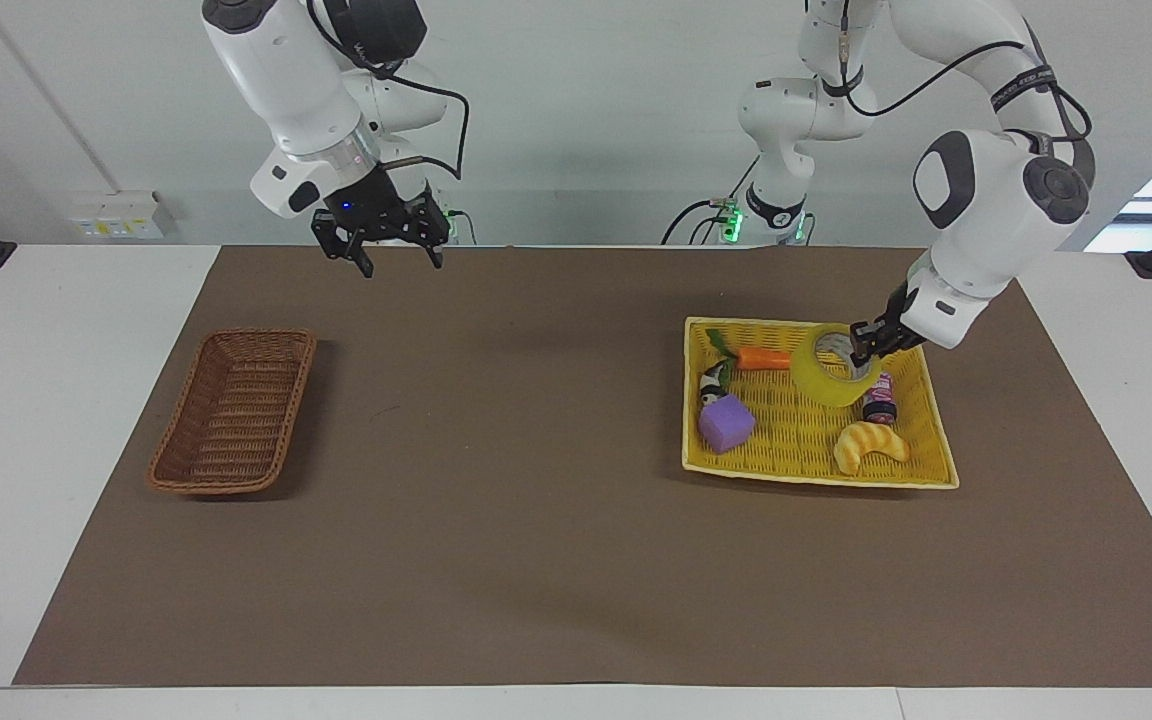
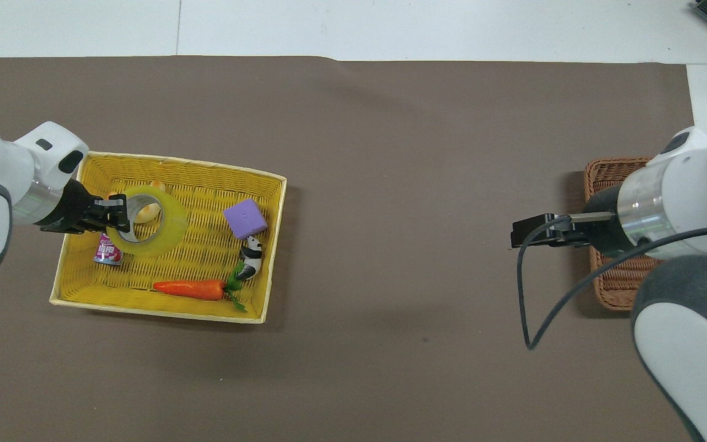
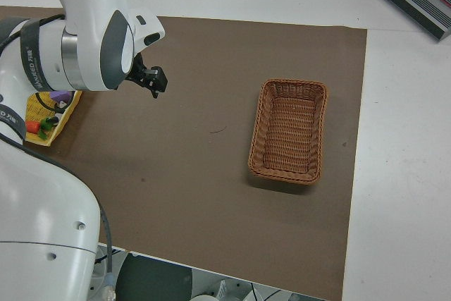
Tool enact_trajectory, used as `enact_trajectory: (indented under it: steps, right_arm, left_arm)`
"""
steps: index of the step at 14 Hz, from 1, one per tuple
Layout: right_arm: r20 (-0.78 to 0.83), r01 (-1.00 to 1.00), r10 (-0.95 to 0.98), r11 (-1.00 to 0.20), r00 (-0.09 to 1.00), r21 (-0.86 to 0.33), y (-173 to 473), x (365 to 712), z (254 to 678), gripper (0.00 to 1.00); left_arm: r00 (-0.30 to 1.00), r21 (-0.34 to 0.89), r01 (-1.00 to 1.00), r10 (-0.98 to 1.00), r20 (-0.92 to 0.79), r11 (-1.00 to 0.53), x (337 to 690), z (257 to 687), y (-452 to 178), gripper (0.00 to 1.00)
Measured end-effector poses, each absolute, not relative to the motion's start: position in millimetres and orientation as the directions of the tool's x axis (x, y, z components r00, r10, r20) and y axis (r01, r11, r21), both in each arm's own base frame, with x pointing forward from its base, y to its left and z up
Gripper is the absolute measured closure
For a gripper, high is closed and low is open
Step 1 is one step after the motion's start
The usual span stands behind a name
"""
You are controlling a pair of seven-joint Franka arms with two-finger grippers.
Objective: Move tape to another basket
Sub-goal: 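Lift the tape with the left gripper while the right gripper reaches toward it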
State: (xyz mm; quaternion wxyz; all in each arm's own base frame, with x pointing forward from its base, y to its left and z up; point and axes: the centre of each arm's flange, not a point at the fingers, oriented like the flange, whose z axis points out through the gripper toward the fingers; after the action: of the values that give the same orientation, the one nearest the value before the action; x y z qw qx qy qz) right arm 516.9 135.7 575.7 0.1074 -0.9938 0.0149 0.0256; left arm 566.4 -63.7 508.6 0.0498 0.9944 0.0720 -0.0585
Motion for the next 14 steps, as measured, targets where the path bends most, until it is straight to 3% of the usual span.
enact_trajectory:
  steps: [6,14]
  right_arm:
    - [-0.078,-0.178,-0.162,-0.937,0.984,-0.301,171.7,513.8,569.2,0.0]
    - [-0.127,-0.258,-0.225,-0.884,0.966,-0.39,230.5,498.1,534.2,0.0]
  left_arm:
    - [0.976,0.166,0.161,0.132,-0.175,-0.973,546.9,509.5,-163.8,0.78]
    - [0.974,0.379,0.152,0.072,-0.216,-0.913,517.5,522.2,-267.0,0.78]
